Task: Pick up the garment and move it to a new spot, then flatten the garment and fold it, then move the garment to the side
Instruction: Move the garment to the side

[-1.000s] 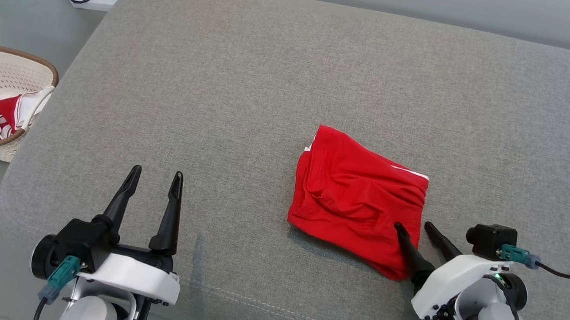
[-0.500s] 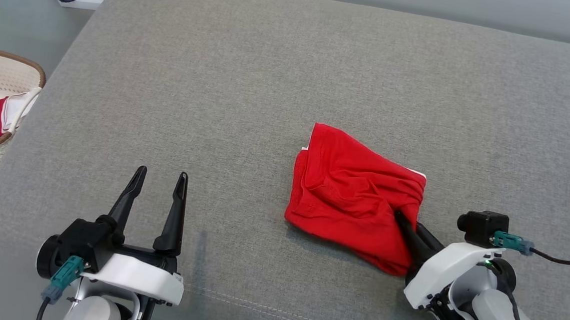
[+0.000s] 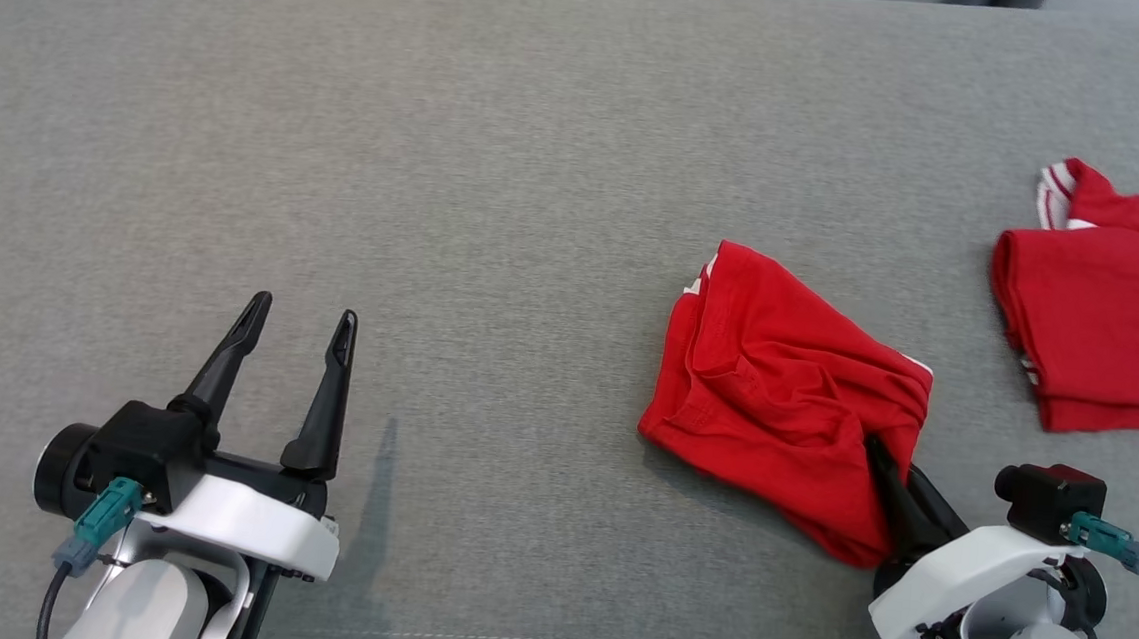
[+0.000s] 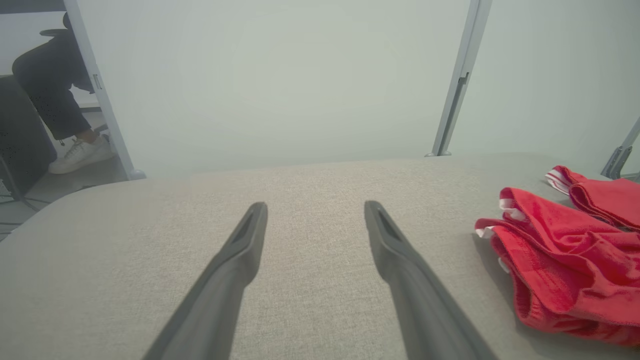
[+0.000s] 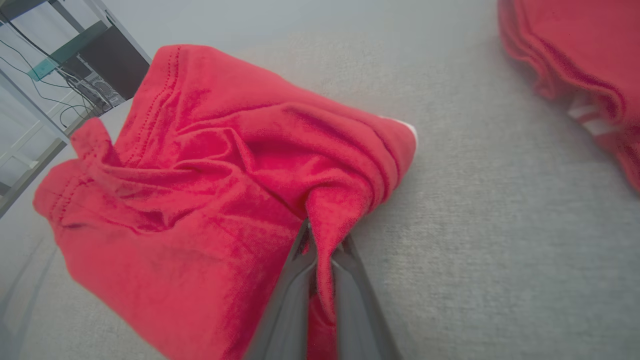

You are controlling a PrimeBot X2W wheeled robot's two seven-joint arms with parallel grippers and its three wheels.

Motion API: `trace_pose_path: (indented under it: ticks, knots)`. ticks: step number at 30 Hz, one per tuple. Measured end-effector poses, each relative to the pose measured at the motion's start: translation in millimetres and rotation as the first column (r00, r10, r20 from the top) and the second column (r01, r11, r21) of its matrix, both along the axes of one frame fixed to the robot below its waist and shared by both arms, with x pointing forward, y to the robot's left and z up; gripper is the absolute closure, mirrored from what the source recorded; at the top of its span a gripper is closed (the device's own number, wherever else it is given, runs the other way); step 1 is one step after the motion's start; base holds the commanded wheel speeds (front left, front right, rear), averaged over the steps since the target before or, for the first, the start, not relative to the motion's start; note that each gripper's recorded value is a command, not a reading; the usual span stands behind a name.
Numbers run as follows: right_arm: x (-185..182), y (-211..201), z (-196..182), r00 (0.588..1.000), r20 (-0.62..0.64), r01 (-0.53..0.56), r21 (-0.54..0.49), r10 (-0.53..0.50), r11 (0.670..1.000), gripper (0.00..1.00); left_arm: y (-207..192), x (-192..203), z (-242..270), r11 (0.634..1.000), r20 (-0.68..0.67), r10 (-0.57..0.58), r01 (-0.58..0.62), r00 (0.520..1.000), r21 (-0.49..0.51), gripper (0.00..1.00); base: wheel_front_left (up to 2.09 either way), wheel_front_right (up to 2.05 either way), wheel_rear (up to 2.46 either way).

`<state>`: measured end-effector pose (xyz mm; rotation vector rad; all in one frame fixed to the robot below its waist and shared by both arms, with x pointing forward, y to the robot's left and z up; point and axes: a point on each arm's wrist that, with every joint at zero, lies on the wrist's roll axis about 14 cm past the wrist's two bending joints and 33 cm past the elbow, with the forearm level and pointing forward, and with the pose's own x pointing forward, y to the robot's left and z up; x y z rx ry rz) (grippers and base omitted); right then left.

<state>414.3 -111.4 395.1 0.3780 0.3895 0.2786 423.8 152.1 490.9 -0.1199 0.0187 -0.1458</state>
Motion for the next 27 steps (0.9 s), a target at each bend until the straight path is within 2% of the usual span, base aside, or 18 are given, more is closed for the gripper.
trace_pose_path:
  ticks: [8, 17, 21, 27]
  knots:
    - [-24.6, -52.3, -0.2, 0.983, -0.011, 0.183, -0.001, -0.183, 0.983, 1.0, -53.5, 25.2, -3.5, 0.985, -0.004, -0.173, 0.173, 0.985, 0.01, 0.0, 0.0, 0.0, 0.0]
    - [-38.0, -87.2, 1.7, 0.961, 0.002, 0.277, -0.043, -0.277, 0.96, 1.0, -94.1, 39.4, -8.4, 0.959, -0.015, -0.284, 0.284, 0.959, -0.005, 0.0, 0.0, 0.0, 0.0]
    - [-25.6, -96.3, 10.8, 0.969, 0.047, 0.245, -0.105, -0.241, 0.964, 1.0, -102.0, 46.0, -9.2, 0.954, -0.008, -0.301, 0.301, 0.954, -0.016, 0.0, 0.0, 0.0, 0.0]
    - [17.6, -116.9, 56.8, 0.975, 0.189, 0.167, -0.265, -0.119, 0.95, 1.0, -104.0, 51.8, -11.0, 0.954, -0.004, -0.3, 0.3, 0.954, -0.03, 0.0, 0.0, 0.0, 0.0]
